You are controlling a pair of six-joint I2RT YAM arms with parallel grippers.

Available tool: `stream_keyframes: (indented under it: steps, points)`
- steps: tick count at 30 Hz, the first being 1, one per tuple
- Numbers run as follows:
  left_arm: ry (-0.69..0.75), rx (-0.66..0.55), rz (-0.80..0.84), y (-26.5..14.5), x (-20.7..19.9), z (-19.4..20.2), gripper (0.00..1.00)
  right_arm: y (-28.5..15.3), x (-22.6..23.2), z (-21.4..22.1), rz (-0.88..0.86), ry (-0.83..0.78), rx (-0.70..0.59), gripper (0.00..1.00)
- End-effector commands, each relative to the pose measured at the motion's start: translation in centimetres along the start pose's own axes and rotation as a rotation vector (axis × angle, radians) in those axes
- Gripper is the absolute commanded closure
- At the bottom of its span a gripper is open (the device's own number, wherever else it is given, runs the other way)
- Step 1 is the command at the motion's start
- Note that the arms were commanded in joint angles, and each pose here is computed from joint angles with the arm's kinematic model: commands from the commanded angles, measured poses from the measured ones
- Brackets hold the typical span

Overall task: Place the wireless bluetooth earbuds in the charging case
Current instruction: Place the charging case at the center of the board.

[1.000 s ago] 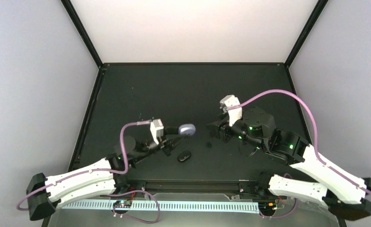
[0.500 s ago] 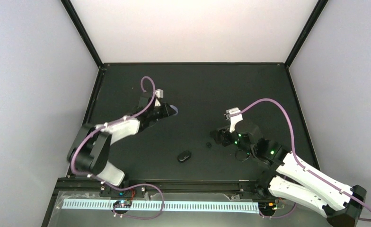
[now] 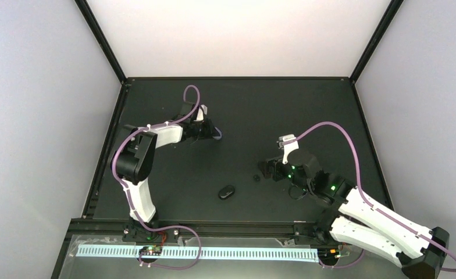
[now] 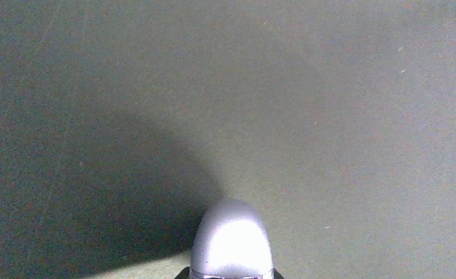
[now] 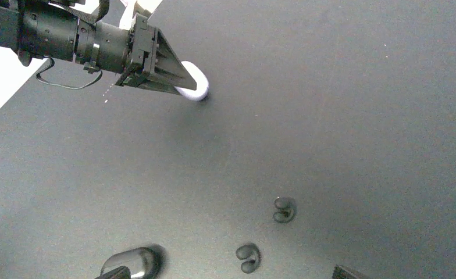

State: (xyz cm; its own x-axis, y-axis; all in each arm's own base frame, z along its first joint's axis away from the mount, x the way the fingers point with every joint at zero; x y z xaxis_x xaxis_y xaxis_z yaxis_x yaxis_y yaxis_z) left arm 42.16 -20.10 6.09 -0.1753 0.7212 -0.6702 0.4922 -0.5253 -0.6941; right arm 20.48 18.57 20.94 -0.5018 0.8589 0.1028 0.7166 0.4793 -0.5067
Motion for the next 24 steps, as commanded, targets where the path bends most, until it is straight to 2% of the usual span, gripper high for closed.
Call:
stream_keyframes:
  steps: [1, 7, 11, 14, 18, 20, 24]
  points:
    - [0.011, 0.030, -0.084, 0.0, 1.4, 0.0, 0.68, -0.4, 0.0, -1.5, 0.005, -0.005, -0.026, 0.09]
    - [0.026, -0.006, -0.153, -1.7, 2.1, -0.2, 0.37, -0.3, 1.1, -2.0, -0.047, -0.033, -0.019, 0.09]
    - [0.035, -0.080, -0.171, -5.1, 1.4, -0.7, 0.03, 0.2, 2.7, -1.8, -0.131, -0.054, 0.007, 0.09]
    - [0.042, -0.136, -0.164, -8.7, 0.6, -0.3, 0.01, 1.2, 4.7, -0.9, -0.243, -0.068, 0.049, 0.09]
    - [0.078, -0.231, -0.165, -14.2, 0.5, 1.1, 0.01, 3.2, 7.8, 2.0, -0.400, -0.082, 0.166, 0.10]
    - [0.114, -0.308, -0.124, -17.8, -0.3, 1.6, 0.01, 4.3, 8.8, 3.6, -0.424, -0.101, 0.224, 0.11]
    - [0.197, -0.360, -0.039, -21.2, -0.6, 3.6, 0.01, 6.3, 10.4, 6.0, -0.411, -0.101, 0.321, 0.14]
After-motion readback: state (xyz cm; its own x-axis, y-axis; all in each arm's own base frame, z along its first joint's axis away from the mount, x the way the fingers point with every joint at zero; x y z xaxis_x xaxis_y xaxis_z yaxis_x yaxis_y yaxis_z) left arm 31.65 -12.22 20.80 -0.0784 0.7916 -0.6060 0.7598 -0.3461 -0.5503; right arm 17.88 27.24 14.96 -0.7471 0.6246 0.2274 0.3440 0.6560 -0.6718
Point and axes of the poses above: each gripper's point midway between its finger pads, its own y axis out along the fingers, its own x axis along the line the jaws close on, z = x × y, the point moved 1 cm from there along -y, back along the fingers, and after that the axes turned 12 degrees about -y, right-handed, at the moved point
